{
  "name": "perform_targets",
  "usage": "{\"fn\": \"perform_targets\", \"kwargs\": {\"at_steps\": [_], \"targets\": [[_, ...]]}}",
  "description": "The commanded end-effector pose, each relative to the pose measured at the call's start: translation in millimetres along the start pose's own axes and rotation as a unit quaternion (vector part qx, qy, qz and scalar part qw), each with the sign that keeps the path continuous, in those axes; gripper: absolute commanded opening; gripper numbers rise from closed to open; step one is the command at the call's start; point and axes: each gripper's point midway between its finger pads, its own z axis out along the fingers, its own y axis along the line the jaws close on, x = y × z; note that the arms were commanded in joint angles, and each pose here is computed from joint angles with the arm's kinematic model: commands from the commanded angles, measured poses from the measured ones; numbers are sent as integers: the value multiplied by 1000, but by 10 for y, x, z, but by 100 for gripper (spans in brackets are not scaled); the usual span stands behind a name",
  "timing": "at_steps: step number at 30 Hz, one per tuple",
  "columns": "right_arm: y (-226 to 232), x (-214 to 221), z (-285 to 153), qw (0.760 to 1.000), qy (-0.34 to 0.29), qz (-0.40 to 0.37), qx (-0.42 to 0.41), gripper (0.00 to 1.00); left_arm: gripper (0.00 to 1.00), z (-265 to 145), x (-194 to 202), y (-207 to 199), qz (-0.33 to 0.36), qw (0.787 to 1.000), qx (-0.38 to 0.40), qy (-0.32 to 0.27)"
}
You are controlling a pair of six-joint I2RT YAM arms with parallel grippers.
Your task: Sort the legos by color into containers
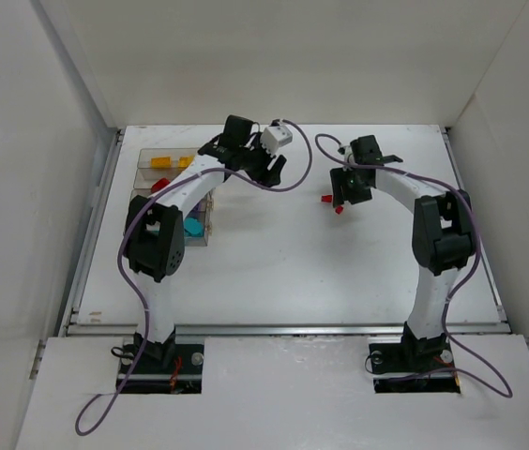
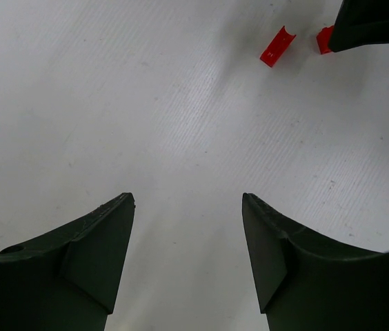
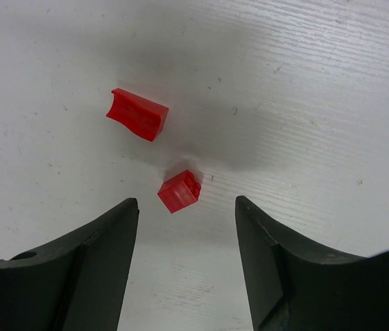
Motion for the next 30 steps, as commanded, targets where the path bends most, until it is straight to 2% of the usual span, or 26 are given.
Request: {"fn": "perform_targets", "kwargs": {"at_steps": [1,6,14,20,25,30], "targets": [[108,-135,13,999,-23,-25,-11,63,60,-203,-219,-44,2,1000,-8,-26],[179,33,137,999,0,-54,-1,63,60,-201,-239,-35,4,1000,-9,-30],[87,28,171,999,-1,-44,27,54,60,-229,-177,6,4,1000,-16,-24],[54,37,175,998,5,-43,36,54,60,-261,-211,2,6,999,-18,-28],[49,36,186,998,9,-48,36,40,60,-250,-173,-7,4,1000,-16,-24],[71,84,179,998,19,-61,26,38,60,-268,-159,36,1,1000,-20,-24]]}}
